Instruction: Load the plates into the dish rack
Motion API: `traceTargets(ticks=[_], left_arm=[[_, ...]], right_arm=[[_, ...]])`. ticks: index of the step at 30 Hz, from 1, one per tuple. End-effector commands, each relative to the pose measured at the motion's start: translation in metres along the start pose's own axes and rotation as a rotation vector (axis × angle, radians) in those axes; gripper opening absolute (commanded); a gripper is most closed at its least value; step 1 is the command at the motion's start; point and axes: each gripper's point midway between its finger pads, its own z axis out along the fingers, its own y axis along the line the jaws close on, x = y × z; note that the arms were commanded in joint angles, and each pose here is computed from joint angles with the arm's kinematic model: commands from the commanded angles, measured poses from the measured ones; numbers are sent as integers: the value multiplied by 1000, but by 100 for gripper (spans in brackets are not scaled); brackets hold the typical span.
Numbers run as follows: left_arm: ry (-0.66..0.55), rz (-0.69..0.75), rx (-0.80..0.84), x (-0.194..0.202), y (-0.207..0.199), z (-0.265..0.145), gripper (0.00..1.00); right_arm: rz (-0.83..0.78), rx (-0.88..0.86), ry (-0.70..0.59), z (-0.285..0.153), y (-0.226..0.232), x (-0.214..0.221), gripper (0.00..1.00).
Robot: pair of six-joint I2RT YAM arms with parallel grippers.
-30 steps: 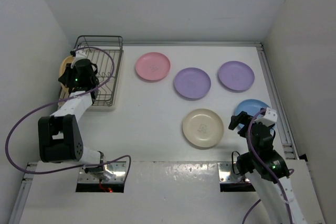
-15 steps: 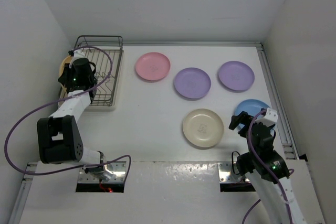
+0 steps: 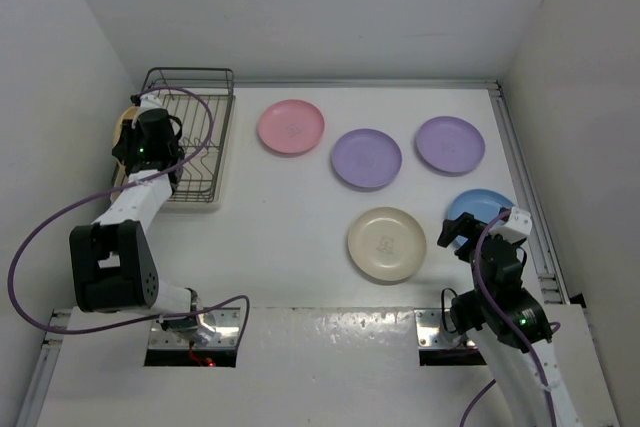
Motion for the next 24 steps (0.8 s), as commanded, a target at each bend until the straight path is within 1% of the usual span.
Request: traceTargets(ticks=[1, 2, 3, 4, 5, 6, 7, 8, 9, 10, 12, 14, 16, 18, 19, 20, 21, 22, 24], left_arm=[[54, 32, 6, 16, 8, 0, 17], [51, 32, 15, 16, 7, 0, 23], [53, 30, 20, 16, 10, 0, 31], [44, 19, 16, 13, 14, -2, 39], [48, 30, 32, 15, 13, -3, 51], [32, 25, 41, 9, 15, -4, 55], [23, 15, 37, 3, 22, -7, 55], [26, 26, 57, 2, 20, -8, 56], [5, 8, 67, -7, 24, -11, 58], [4, 1, 79, -10, 24, -11, 64], [-12, -19, 103, -21, 31, -17, 71], [8, -16, 136, -21, 29, -20, 81], [-9, -17, 180, -30, 29, -25, 86], [0, 15, 236, -28, 23, -33, 87], [-20, 19, 288, -34, 18, -40, 89], [2, 56, 337, -27, 14, -48, 90], [17, 58, 377, -24, 8, -52, 90], [12, 50, 455, -28, 0, -60, 90], [37, 68, 573, -21, -23, -75, 90]], right_arm=[[10, -3, -35, 0, 1, -9, 99], [11, -7, -35, -1, 2, -9, 99], [13, -6, -34, -1, 2, -9, 99], [14, -4, -30, -1, 2, -9, 99], [13, -6, -30, -2, 2, -9, 99], [14, 3, -26, -1, 1, -8, 99], [14, 6, -28, -1, 0, -9, 99], [13, 12, -26, -1, 0, -9, 99], [18, 29, -26, -1, -3, -10, 99], [20, 36, -22, -1, -3, -10, 99], [24, 74, -9, -2, -8, -12, 99], [27, 81, 18, -4, -6, -11, 99], [45, 121, 46, -5, -8, -15, 99], [40, 110, 90, -7, -2, -16, 99], [33, 128, 131, -5, -3, -8, 99], [24, 122, 170, -5, 0, -3, 99], [29, 123, 184, -5, 2, -2, 99], [31, 111, 217, -5, 5, 5, 99], [25, 126, 255, -2, 3, 17, 99]])
